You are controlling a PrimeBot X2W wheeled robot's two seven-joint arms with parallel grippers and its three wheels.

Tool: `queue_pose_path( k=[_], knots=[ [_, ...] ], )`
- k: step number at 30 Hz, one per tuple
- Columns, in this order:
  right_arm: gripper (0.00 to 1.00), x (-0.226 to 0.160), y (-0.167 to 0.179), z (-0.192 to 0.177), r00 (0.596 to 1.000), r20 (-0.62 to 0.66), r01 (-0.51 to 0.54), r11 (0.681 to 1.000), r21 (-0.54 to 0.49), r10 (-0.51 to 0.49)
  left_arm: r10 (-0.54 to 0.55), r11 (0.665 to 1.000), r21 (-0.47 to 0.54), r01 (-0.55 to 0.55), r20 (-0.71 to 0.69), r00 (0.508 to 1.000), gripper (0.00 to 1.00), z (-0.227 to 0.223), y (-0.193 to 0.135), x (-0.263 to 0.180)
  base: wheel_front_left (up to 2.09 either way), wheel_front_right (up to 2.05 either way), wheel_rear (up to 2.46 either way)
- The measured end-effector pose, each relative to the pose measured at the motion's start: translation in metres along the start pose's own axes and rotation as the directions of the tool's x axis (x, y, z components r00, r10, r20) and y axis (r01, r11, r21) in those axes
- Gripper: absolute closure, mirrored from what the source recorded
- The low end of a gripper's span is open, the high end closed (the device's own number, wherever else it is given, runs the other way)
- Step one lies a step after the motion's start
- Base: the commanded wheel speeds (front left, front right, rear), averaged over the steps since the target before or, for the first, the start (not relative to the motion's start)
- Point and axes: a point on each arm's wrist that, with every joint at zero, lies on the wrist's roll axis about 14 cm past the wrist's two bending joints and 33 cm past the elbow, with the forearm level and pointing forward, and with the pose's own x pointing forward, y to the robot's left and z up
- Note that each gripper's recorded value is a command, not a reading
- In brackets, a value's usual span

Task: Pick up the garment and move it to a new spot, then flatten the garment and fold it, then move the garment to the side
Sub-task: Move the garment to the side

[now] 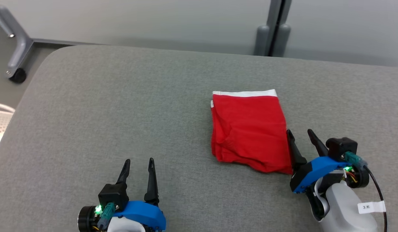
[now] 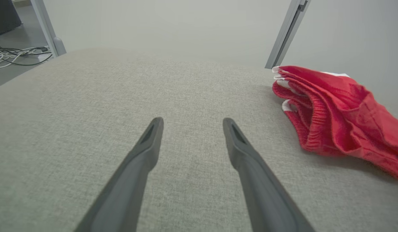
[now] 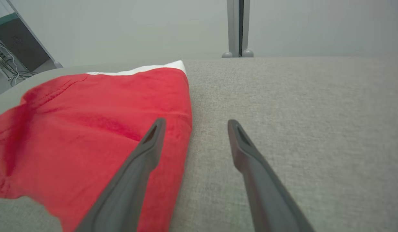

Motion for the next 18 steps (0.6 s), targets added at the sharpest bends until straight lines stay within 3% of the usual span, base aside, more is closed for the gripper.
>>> queue_pose_path(
  k=[9,11,12,18],
  knots=[
    [0.0,0.04,0.012,-0.052,0.984,-0.18,-0.001,0.998,0.065,0.013,0.124,0.992,-0.003,-0.125,-0.042,0.991,0.0,-0.013,0.038,-0.01,0.0,0.0,0.0],
    [0.59,0.048,0.018,-0.055,0.98,-0.195,-0.019,0.998,0.06,0.03,0.14,0.99,-0.003,-0.14,-0.048,0.989,0.0,-0.014,0.042,-0.012,0.0,0.0,0.0],
    [1.0,0.05,0.02,-0.058,0.979,-0.201,-0.026,0.998,0.057,0.037,0.147,0.989,-0.002,-0.147,-0.05,0.988,0.0,-0.015,0.043,-0.011,0.0,0.0,0.0],
    [1.0,0.054,0.02,-0.044,0.986,-0.158,-0.048,0.998,0.037,0.053,0.12,0.993,-0.003,-0.12,-0.044,0.992,0.0,-0.013,0.035,-0.002,0.0,0.0,0.0]
  ],
)
